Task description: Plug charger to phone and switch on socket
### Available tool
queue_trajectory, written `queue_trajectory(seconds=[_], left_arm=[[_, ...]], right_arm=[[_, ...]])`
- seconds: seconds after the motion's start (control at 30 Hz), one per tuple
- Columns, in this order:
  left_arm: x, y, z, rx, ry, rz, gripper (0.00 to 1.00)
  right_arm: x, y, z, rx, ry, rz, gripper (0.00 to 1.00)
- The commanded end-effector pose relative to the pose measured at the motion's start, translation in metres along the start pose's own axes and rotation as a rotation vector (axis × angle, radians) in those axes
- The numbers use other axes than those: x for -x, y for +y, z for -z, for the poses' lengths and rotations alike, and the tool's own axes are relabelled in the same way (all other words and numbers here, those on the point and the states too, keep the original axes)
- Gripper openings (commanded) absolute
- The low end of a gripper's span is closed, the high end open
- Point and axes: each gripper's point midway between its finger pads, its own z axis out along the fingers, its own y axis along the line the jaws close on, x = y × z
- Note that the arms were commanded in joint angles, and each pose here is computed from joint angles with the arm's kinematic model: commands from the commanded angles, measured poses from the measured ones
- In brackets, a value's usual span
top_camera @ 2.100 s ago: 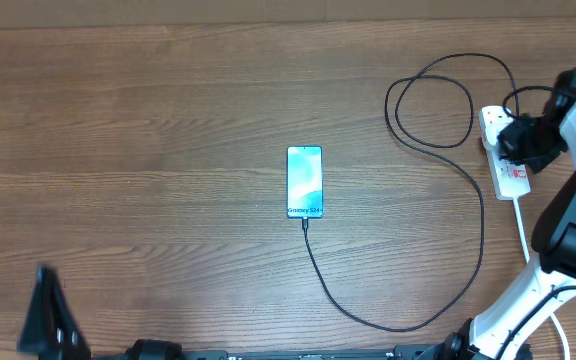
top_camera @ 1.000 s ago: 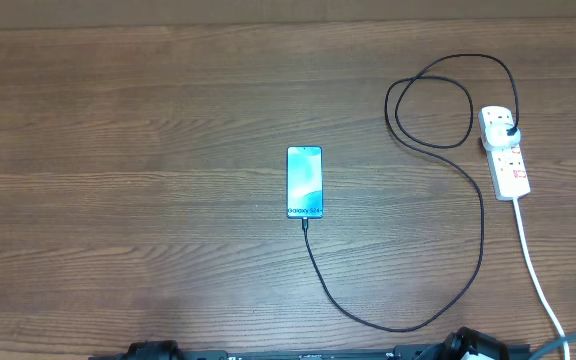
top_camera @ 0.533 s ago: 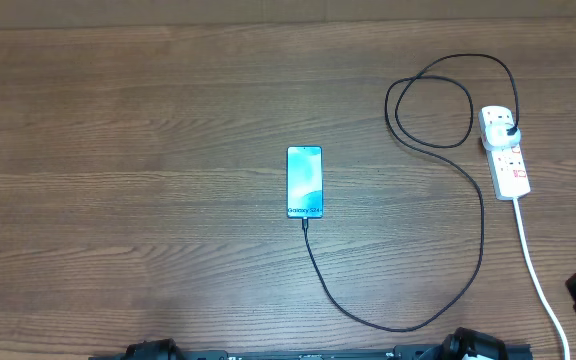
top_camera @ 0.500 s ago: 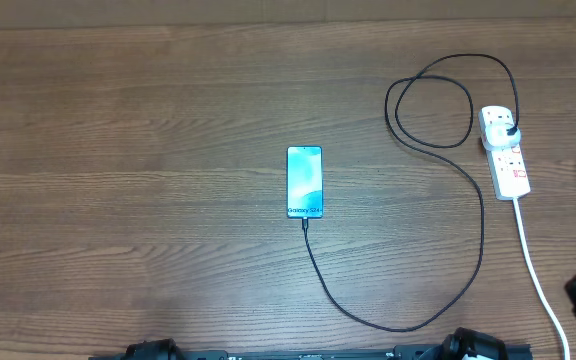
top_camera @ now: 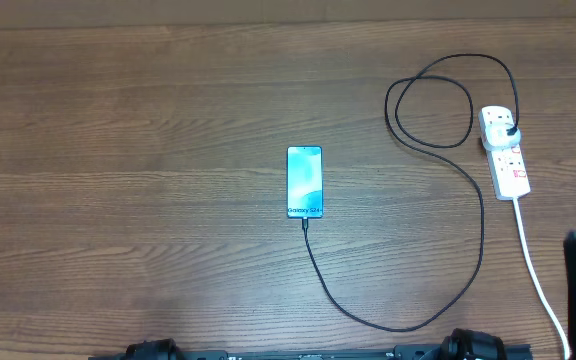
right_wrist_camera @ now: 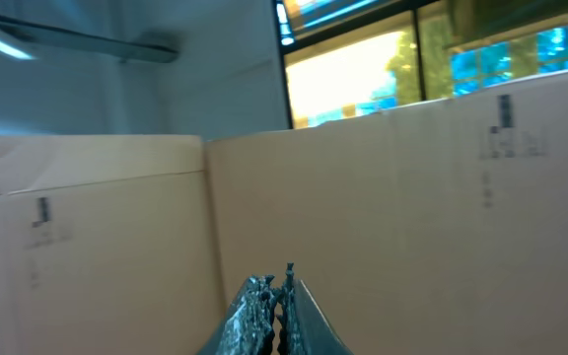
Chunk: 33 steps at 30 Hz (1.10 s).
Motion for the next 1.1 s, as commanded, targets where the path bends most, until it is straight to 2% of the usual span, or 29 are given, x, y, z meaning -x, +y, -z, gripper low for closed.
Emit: queue_trajectory(seconds=[0.0,0.27,0.57,0.83,1.07], left_arm=[[-0.014,-0.019,-0.028,-0.066,0.061,-0.010,1.00],[-0.044,-0.072,-0.123,-0.217,0.097,-0.008,1.00],[-0.156,-0.108,-0.217,-0.352,0.199,-0.011,1.00],[-0.245,-0.104,-0.255,-0.354,0.210,-0.012,1.00],[-0.293,-0.097,-0.260,-0.344,0.256,-0.017,1.00]], right_arm=[[0.006,0.037,0.028,0.083,-0.043,0.083,0.08],[0.013,0.079,0.071,0.149,-0.118,0.156,0.08],[0.027,0.118,0.107,0.209,-0.235,0.269,0.08],[0.028,0.137,0.126,0.226,-0.284,0.321,0.08],[0.021,0.160,0.152,0.242,-0.334,0.376,0.08]])
